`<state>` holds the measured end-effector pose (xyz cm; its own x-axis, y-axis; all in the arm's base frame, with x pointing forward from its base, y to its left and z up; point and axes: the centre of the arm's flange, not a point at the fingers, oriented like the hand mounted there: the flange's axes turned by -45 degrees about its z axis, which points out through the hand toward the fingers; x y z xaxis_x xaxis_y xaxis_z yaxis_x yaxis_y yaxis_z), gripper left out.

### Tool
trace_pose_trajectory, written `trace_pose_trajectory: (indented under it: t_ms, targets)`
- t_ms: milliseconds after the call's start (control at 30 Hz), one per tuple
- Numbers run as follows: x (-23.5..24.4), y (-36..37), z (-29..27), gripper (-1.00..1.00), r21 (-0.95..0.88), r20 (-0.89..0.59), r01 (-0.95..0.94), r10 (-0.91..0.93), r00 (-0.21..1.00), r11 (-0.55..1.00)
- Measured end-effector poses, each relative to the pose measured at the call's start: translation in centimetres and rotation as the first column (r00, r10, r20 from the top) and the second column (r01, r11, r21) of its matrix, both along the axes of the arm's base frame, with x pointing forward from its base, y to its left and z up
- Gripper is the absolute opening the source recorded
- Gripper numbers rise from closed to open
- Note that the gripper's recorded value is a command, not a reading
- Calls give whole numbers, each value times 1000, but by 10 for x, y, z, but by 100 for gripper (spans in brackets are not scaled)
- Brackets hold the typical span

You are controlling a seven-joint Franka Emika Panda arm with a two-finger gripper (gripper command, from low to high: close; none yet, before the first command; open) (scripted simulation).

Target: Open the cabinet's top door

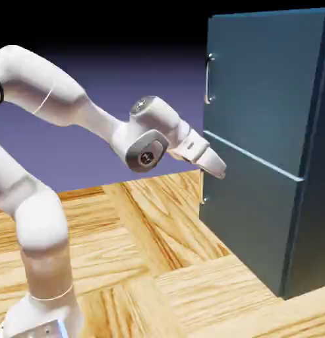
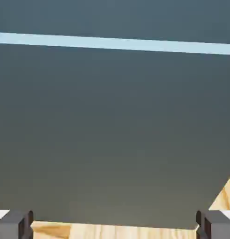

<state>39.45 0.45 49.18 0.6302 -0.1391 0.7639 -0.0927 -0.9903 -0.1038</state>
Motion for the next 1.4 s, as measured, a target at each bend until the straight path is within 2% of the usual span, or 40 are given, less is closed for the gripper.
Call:
trace_pose_trajectory:
  t_ms: [167, 333, 533, 733, 867, 1033, 1233, 1400]
  targets:
    - [3, 6, 59, 0, 277, 122, 195, -235, 964, 941]
    - [1, 21, 111, 0, 562, 167, 278, -436, 884, 779]
    - [-5, 50, 159, 0, 838, 124, 245, -607, 785, 488]
    - [-10, 89, 190, 0, 983, -3, 130, -688, 726, 133]
    - [-10, 120, 199, 0, 992, -116, 47, -689, 716, -117]
    - [-5, 160, 197, 0, 907, -267, -30, -630, 729, -420]
    - [9, 209, 175, 0, 679, -441, -66, -478, 759, -731]
    - [26, 247, 140, 0, 405, -561, -57, -297, 773, -913]
